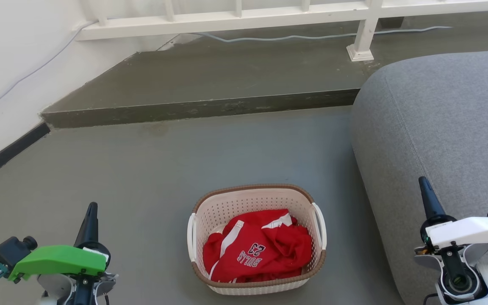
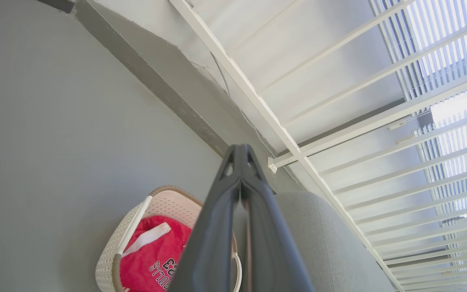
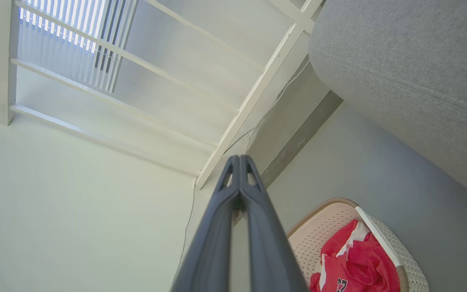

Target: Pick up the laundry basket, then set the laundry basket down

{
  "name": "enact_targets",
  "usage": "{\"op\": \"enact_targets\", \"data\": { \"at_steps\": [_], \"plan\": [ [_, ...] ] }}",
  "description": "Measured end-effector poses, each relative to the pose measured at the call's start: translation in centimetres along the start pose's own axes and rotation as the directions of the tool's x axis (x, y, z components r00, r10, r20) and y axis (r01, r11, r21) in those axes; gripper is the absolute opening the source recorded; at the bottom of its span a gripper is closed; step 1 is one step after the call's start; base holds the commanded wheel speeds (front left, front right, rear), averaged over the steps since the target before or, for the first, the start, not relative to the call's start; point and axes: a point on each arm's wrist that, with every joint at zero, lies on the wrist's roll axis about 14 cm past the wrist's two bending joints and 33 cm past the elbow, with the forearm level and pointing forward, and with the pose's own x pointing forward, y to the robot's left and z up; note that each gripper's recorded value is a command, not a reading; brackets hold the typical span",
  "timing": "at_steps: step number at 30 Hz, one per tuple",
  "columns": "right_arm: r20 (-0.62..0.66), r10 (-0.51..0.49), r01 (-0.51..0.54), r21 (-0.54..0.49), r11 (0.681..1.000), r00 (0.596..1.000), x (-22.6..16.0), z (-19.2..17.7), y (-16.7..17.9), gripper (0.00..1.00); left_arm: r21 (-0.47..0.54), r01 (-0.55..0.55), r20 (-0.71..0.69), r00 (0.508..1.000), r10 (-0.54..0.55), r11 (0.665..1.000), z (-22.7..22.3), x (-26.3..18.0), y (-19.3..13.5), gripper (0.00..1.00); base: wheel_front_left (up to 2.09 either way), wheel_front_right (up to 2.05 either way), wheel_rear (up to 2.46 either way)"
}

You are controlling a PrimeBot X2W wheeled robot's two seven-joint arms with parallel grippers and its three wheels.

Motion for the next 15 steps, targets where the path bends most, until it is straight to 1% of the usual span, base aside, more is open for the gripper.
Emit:
{"op": "enact_targets", "data": {
  "at_steps": [8,15],
  "plan": [
    [0.006,-0.005,0.004,0.107,0.994,1.000,0.13,0.35,-0.02,0.00,-0.104,-0.005,-0.004,1.000,0.004,0.995,0.23,-0.11,0.14,0.00,0.00,0.00,0.00],
    [0.012,-0.004,0.001,0.205,0.979,1.000,0.28,0.67,0.08,0.00,-0.187,-0.007,0.007,1.000,0.009,0.982,0.82,-0.23,0.37,0.00,0.00,0.00,0.00]
  ]
}}
